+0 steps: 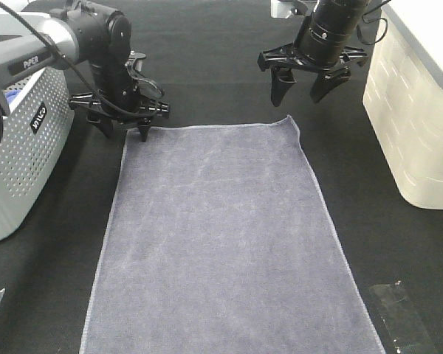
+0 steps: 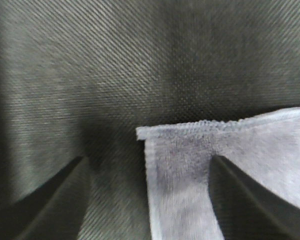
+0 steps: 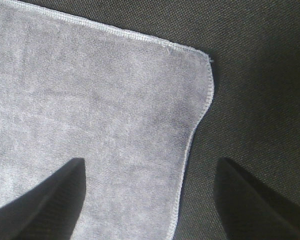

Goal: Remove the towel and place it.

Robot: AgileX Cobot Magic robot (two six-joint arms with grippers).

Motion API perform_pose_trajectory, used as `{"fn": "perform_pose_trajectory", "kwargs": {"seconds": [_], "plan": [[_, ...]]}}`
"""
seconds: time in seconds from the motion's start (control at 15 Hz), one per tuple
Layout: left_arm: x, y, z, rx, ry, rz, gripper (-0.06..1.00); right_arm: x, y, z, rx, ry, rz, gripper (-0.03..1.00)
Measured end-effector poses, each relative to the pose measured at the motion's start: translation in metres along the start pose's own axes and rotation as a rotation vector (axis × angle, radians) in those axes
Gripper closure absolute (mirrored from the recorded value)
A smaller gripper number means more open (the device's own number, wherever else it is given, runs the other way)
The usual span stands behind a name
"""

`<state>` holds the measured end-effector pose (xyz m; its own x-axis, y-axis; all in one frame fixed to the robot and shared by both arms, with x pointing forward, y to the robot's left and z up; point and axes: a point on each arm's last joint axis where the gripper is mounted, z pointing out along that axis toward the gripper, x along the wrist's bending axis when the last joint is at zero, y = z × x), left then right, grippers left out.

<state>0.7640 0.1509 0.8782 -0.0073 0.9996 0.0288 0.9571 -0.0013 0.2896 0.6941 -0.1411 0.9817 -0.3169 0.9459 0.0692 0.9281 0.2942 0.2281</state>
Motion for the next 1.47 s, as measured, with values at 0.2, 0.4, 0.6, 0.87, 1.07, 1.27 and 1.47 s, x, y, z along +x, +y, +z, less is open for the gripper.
{"fn": "perform_pose_trajectory", "kwargs": {"seconds": [0.2,0.4,0.6,0.87,1.07,1.27,1.47], "plan": [[0.000,0.000,0.003,-0.005,0.002,-0.003,0.38,0.000,0.000,0.000,-0.001,0.001,0.000,0.29],[-0.002,0.000,0.004,-0.013,-0.005,-0.005,0.65,0.000,0.000,0.000,-0.001,0.001,0.000,0.29],[-0.002,0.001,0.004,-0.020,-0.007,0.021,0.88,0.000,0.000,0.000,-0.001,0.001,0.000,0.29],[-0.002,0.001,0.004,-0.024,-0.007,0.053,0.94,0.000,0.003,0.000,-0.037,0.001,0.001,0.29],[-0.002,0.001,0.004,-0.025,-0.008,0.052,0.94,-0.001,0.010,0.012,-0.092,0.000,0.003,0.29],[-0.002,0.001,0.004,-0.024,-0.012,0.050,0.94,-0.003,0.014,0.038,-0.113,-0.002,0.007,0.29],[-0.003,0.001,0.004,-0.023,-0.013,0.052,0.94,-0.008,0.014,0.068,-0.114,-0.036,-0.008,0.29]]}}
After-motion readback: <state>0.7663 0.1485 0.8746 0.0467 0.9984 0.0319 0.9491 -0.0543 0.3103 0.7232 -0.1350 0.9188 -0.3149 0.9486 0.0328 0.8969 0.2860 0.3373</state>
